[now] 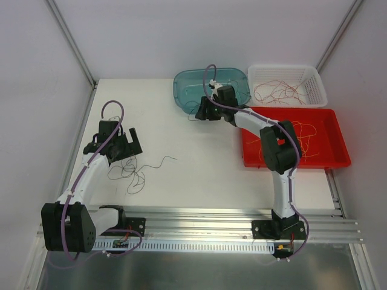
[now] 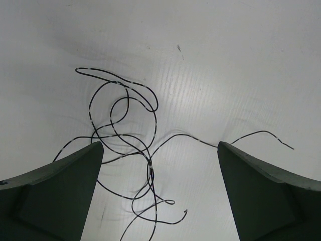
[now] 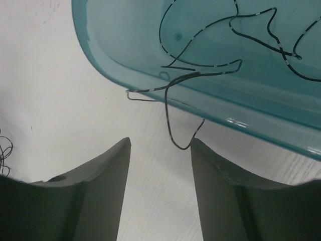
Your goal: Untangle the cables
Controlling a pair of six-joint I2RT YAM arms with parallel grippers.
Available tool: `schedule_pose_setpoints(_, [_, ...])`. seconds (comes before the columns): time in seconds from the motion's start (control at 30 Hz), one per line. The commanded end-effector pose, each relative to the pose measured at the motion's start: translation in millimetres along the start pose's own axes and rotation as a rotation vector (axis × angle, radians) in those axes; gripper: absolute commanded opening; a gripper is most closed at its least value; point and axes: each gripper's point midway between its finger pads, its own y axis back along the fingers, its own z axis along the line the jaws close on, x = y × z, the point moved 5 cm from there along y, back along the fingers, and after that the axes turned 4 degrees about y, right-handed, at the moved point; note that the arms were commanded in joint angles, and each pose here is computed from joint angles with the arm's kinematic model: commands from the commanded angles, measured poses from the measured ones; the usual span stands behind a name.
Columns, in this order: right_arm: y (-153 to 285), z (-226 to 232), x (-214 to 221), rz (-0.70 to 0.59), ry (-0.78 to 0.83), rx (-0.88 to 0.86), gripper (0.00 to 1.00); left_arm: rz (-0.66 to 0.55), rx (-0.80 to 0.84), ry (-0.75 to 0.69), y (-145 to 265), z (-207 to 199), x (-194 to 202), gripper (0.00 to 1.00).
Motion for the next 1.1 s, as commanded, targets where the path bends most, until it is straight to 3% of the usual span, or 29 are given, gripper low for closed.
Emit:
schedule_pose_setpoints(0.0, [-8.4, 4.9, -23.9, -0.068, 0.054, -0.016, 0.53, -0.016, 0.030, -0.009, 2.6, -3.3, -3.7, 0.99])
schedule_pose_setpoints(0.03, [-9.0, 4.6, -23.1, -0.064, 0.056, -0.016, 0.38, -0.015, 0.028, -0.008, 2.0, -3.0, -3.4, 0.99])
schedule_pose_setpoints(0.1, [-3.7, 8.5, -25.5, -0.072, 0.057, -0.030, 0.23, -0.019, 0.026, -0.009, 2.6, -2.7, -3.8, 0.99])
schedule_pose_setpoints(0.13, [0.5, 11.4, -29.0, -0.082, 0.061, -0.043, 0.10, -0.018, 0.024, -0.009, 2.0, -2.3, -3.5, 0.99])
schedule_pose_setpoints(0.2, [17.8, 24.8, -37.9, -0.102, 0.079, -0.085, 0.01, -0.016, 0.026, -0.008, 2.0, -2.8, -3.4, 0.99])
schedule_pose_setpoints(0.53, [93.3, 58.3, -117.1, -0.266, 0.216, -0.039, 0.01, -0.013, 0.028, -0.007, 1.6, -3.4, -3.9, 0.99])
schedule_pose_setpoints(0.63, [93.3, 46.2, -138.7, -0.306, 0.213, 0.055, 0.01, -0.014, 0.027, -0.007, 1.7, -2.9, -3.2, 0.99])
schedule_pose_setpoints(0.9, [45.7, -26.8, -146.5, -0.305, 0.117, 0.271, 0.02, -0.012, 0.026, -0.007, 1.4, -2.8, -3.0, 0.99])
schedule_pose_setpoints(0.97, [39.5, -36.3, -145.1, -0.288, 0.109, 0.294, 0.14, -0.009, 0.023, -0.009, 0.5, -2.3, -2.7, 0.99])
schedule_pose_setpoints(1.0, [37.2, -43.8, -142.2, -0.267, 0.103, 0.305, 0.32, -0.007, 0.024, -0.007, -0.3, -2.8, -3.3, 0.99])
schedule_pose_setpoints(1.07, [37.5, -50.9, -136.7, -0.245, 0.097, 0.315, 0.46, -0.004, 0.026, -0.009, -0.6, -3.0, -2.9, 0.99])
